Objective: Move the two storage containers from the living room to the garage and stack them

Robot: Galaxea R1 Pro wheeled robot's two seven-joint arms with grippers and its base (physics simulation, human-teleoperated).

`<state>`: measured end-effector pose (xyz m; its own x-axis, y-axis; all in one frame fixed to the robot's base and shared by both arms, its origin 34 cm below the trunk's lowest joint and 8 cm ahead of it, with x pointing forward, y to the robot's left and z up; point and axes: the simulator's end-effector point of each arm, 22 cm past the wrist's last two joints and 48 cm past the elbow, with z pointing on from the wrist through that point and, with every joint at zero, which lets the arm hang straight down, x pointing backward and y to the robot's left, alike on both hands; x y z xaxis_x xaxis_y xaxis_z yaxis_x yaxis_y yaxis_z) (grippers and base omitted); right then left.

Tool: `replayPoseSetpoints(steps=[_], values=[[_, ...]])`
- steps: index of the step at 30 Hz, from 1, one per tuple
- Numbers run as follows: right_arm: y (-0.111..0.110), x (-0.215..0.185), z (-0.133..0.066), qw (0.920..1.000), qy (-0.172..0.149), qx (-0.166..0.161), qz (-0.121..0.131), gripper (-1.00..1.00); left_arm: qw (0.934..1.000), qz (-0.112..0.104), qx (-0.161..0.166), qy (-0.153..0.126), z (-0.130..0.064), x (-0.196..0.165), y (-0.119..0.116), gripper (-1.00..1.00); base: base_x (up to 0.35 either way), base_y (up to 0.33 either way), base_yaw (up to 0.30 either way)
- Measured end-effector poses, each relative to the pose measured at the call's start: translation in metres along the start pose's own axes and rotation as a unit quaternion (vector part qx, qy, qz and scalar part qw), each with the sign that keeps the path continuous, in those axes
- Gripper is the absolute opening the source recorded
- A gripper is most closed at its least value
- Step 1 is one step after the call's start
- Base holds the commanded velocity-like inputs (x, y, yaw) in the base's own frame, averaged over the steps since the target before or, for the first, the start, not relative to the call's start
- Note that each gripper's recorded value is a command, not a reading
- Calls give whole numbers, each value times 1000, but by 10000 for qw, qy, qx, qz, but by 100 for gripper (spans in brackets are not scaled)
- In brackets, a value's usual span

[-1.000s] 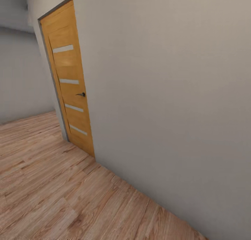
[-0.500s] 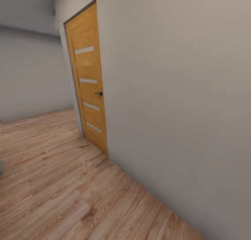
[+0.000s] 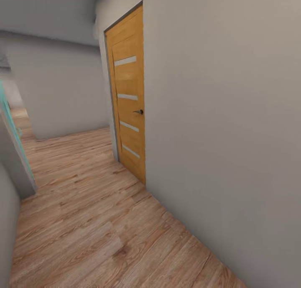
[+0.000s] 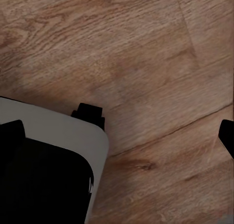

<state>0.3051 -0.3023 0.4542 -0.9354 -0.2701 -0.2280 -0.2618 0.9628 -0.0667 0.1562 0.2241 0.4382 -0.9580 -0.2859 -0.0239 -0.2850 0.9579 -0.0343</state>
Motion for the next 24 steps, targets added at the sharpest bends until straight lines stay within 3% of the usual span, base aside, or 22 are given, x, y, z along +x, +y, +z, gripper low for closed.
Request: replayPoseSetpoints(steps=[10,24], values=[[-8,0,0,9999,-1,161,7,100,9997,-251,-14,14,0,1,0,100,0,0,300],[-9,0,0,9998,6,200,4,100,9996,-290,-15,2,0,0,1,100,11,0,300]])
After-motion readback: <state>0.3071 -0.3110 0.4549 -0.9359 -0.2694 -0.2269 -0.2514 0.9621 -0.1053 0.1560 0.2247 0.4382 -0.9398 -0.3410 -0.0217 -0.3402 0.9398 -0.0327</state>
